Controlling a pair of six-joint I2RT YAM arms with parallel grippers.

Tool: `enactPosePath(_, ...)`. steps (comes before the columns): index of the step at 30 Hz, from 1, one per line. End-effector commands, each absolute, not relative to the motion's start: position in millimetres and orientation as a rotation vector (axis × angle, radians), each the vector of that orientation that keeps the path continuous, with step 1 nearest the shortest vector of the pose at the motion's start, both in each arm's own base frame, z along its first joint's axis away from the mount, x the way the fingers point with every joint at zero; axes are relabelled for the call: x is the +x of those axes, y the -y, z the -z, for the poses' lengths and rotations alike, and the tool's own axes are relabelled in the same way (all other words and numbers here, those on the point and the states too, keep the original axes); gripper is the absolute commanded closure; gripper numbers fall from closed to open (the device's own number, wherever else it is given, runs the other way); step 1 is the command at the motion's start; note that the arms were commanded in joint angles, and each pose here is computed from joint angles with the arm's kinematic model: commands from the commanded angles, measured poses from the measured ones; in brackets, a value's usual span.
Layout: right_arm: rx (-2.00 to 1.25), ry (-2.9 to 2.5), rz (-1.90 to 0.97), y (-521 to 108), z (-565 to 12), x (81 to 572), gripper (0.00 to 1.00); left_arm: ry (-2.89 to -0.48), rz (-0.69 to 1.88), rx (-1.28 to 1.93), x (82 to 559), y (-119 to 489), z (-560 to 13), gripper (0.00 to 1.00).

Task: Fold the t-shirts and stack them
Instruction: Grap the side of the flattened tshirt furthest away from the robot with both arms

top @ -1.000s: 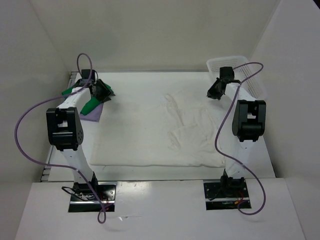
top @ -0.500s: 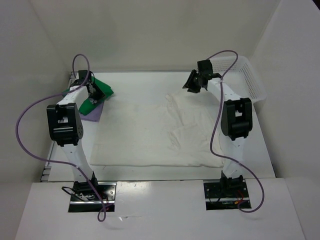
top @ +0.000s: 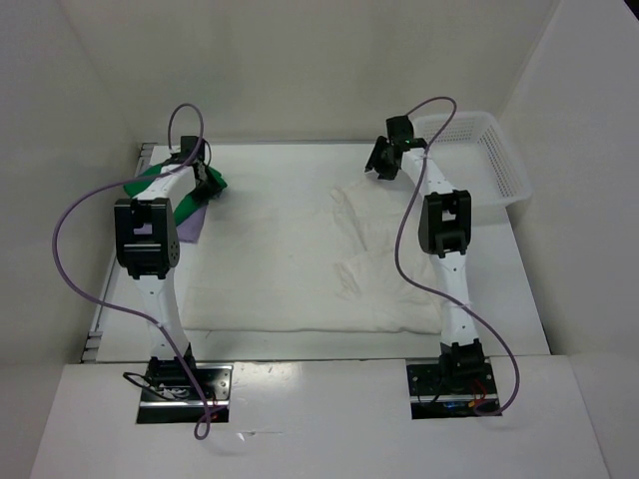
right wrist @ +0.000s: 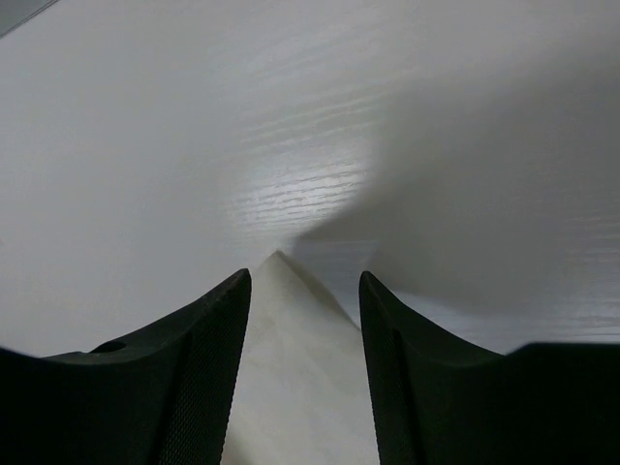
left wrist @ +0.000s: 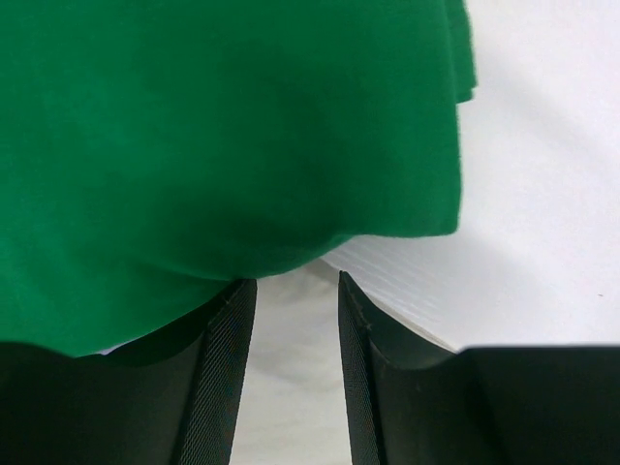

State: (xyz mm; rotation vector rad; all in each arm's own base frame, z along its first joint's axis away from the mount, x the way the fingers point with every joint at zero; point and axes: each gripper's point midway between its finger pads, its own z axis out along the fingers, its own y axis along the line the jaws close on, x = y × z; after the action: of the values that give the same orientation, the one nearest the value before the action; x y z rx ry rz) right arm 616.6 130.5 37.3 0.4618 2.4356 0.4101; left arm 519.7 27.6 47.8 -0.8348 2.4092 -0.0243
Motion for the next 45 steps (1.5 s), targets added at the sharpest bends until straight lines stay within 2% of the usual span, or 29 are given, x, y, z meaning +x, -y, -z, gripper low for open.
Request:
enactPosePath(1, 0.394, -2.406, -0.338, -133.7, -56.5, 627.5, 0.45, -2.396, -0.065, -0.822, 521.5, -44.2, -48.4, 0.53)
enactPosePath(5, 0.323, -2.429, -0.325, -155.4, -49.7, 626.2, 0.43, -2.392, -0.077, -0.825, 521.3, -45.9, -48.5, 0.53)
enactPosePath(19, 0.338, -2.451, -0.247, -145.1, -39.1, 623.4, 0.43, -2.430, -0.053, -0.787, 518.6, -31.9, -31.3, 0.56)
enactPosePath(23, 0.337, -2.442, -0.250, -145.3, -44.8, 624.1, 0.43, -2.437, -0.038, -0.774, 519.0, -25.5, -31.2, 0.64)
enactPosePath(32, 0.328, -2.461, -0.229, -138.0, -34.8, 622.7, 0.42, -2.416, -0.028, -0.781, 520.6, -25.2, -40.4, 0.89)
enactPosePath(40, 0.308, -2.468, -0.259, -147.4, -35.0, 620.5, 0.48, -2.390, -0.003, -0.785, 522.7, -23.3, -54.3, 0.96)
enactPosePath(42, 0.307, -2.490, -0.263, -148.3, -25.4, 617.3, 0.52, -2.384, 0.012, -0.780, 523.4, -21.7, -58.9, 1.00)
enactPosePath(45, 0.298, -2.507, -0.291, -152.5, -19.3, 615.1, 0.55, -2.364, 0.022, -0.790, 519.6, -21.2, -70.3, 1.00)
